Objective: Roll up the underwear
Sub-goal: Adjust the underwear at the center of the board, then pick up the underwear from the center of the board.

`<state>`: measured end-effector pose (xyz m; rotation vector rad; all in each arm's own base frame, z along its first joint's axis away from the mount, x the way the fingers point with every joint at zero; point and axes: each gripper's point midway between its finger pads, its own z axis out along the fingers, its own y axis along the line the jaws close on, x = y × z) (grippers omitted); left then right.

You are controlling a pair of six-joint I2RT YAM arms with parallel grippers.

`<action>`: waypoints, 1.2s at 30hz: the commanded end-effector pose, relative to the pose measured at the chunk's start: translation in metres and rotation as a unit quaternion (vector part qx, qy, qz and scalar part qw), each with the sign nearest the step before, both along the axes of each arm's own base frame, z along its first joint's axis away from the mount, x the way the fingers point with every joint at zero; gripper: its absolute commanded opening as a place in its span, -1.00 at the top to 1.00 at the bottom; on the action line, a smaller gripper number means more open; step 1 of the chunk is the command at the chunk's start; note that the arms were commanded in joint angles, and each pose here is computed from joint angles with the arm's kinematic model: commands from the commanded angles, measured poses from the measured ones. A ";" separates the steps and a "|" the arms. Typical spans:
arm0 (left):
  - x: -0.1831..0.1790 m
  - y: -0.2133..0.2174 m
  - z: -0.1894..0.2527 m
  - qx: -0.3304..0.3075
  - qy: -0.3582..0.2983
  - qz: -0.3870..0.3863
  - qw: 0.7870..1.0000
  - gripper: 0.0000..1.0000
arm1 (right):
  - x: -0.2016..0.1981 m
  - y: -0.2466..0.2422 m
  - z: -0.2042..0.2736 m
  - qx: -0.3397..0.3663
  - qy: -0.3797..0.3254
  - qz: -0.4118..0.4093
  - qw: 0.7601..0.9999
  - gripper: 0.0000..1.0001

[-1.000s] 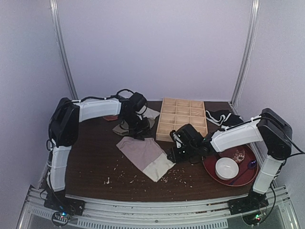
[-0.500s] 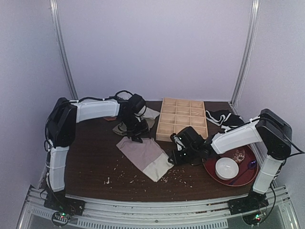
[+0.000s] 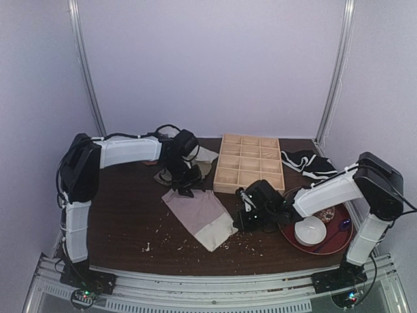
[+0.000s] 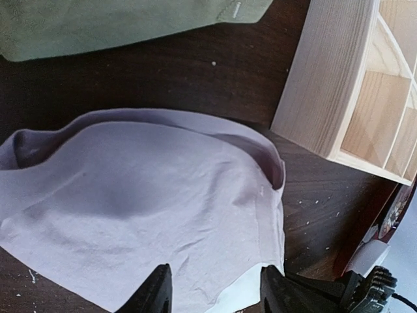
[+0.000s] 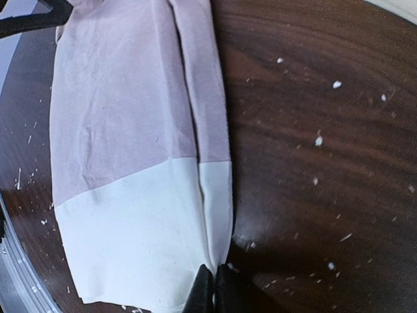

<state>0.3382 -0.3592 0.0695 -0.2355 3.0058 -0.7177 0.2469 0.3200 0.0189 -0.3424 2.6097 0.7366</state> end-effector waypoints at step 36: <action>-0.078 0.049 0.056 0.039 -0.064 0.011 0.997 -0.01 | 0.049 0.024 0.032 0.022 0.010 -0.018 1.000 -0.08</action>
